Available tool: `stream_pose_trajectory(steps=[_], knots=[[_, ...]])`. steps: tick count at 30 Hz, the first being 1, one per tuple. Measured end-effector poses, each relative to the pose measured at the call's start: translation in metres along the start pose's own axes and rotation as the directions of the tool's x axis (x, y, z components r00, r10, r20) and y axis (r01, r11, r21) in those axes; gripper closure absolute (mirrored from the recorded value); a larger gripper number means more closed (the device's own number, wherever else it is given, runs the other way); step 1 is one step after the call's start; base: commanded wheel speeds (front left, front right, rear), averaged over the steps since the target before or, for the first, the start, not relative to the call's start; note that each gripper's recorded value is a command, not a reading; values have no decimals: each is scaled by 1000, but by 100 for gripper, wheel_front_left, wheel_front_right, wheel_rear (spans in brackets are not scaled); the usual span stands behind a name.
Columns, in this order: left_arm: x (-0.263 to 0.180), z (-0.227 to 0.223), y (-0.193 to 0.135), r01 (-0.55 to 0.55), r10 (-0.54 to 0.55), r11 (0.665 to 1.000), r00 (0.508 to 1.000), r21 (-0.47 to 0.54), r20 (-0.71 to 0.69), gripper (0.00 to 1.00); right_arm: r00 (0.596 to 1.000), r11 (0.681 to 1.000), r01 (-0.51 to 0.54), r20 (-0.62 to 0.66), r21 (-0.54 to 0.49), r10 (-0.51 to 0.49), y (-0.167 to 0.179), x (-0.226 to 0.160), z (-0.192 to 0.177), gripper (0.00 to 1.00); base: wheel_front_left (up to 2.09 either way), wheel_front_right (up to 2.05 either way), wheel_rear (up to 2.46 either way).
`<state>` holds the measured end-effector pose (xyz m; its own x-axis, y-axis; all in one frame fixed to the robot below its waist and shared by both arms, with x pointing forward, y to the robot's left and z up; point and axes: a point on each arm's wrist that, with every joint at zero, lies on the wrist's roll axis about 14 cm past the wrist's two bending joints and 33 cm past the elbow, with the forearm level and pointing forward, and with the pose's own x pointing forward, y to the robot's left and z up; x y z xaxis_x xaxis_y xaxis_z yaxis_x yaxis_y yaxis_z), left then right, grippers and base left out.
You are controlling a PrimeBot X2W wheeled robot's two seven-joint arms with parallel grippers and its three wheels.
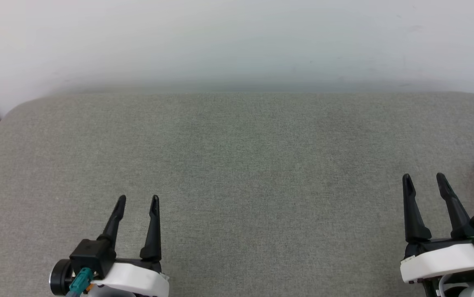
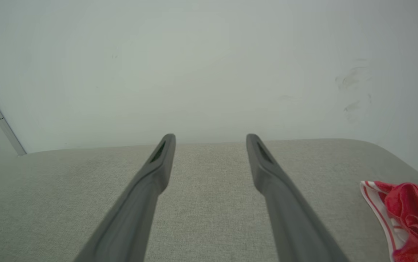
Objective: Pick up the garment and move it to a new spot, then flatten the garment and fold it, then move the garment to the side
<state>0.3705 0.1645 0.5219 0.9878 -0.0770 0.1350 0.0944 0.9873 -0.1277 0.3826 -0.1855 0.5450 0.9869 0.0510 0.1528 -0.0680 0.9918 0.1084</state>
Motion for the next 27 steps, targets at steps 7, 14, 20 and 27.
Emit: stream_pose_trajectory(steps=[7,14,20,27], knots=[[-6,-6,-3,3,-3,1000,1000,-30,-20,0,1000,1000,-9,-8,22,9,6,-8,-10,0,0,0,0],[-9,-4,-1,-3,2,999,1000,-40,-12,0,1000,999,-18,-17,45,19,11,-13,-17,0,0,0,0],[-8,2,-6,17,-17,999,1000,-28,7,0,1000,999,-19,-13,47,20,12,-14,-17,0,0,0,0],[-6,5,-8,19,-18,1000,1000,-16,17,0,1000,999,-16,-10,52,16,11,-14,-17,0,0,0,0]])
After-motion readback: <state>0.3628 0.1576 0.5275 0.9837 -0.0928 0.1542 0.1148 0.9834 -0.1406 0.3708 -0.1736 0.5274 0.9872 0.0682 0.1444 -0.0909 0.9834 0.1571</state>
